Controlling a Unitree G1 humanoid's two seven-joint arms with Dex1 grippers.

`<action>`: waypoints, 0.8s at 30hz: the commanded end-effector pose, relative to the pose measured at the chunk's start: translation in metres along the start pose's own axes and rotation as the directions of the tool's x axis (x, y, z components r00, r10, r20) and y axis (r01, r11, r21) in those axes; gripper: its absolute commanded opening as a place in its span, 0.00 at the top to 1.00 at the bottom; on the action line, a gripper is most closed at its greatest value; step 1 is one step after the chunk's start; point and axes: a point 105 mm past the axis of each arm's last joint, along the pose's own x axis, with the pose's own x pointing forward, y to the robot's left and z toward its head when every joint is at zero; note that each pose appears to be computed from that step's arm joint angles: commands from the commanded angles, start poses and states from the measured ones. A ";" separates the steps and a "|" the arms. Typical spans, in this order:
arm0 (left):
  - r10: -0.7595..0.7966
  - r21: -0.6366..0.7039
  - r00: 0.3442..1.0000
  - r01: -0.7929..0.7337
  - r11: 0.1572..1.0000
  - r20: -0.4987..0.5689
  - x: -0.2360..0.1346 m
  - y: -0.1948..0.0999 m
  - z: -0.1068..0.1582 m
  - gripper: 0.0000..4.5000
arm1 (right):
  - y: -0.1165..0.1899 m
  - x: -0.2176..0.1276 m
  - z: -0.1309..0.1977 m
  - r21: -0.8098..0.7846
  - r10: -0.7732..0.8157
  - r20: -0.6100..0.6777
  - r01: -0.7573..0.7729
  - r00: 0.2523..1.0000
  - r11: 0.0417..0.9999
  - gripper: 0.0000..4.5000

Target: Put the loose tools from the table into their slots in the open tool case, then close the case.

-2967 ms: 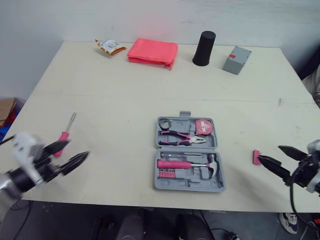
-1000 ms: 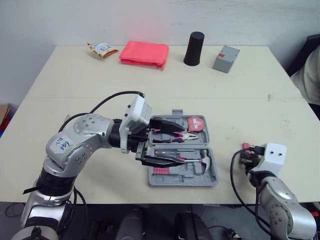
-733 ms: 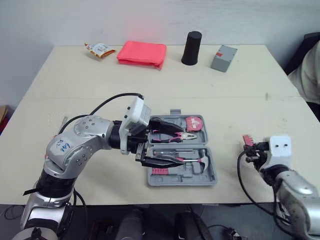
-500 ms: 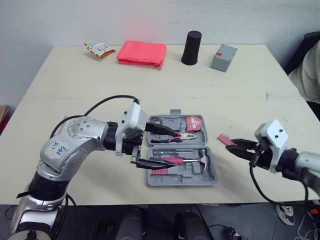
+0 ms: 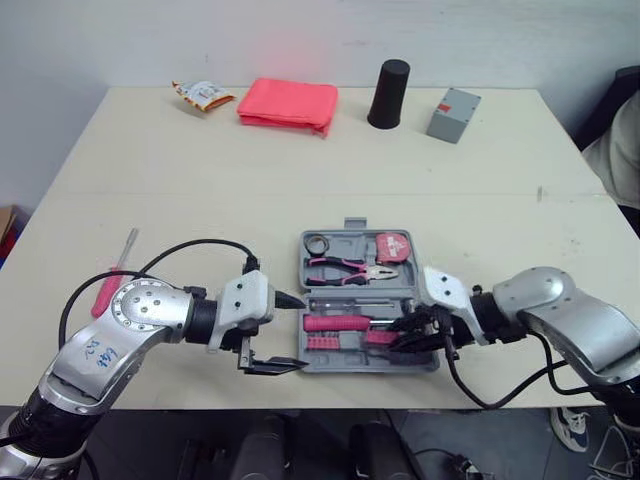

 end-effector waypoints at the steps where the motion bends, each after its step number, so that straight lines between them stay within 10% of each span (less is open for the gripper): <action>1: 0.020 0.053 1.000 -0.021 0.998 0.021 -0.001 0.000 0.012 0.00 | -0.010 0.003 -0.003 -0.059 -0.045 -0.058 0.042 0.997 0.997 0.84; 22: 0.019 0.067 0.998 -0.022 0.998 0.053 0.004 0.003 0.020 0.00 | -0.001 0.018 0.008 -0.118 0.021 -0.043 -0.026 0.999 0.993 0.84; 24: 0.018 0.068 0.998 -0.022 0.997 0.054 0.004 0.003 0.020 0.00 | -0.002 0.014 0.015 -0.123 0.015 -0.013 -0.017 1.000 0.992 0.61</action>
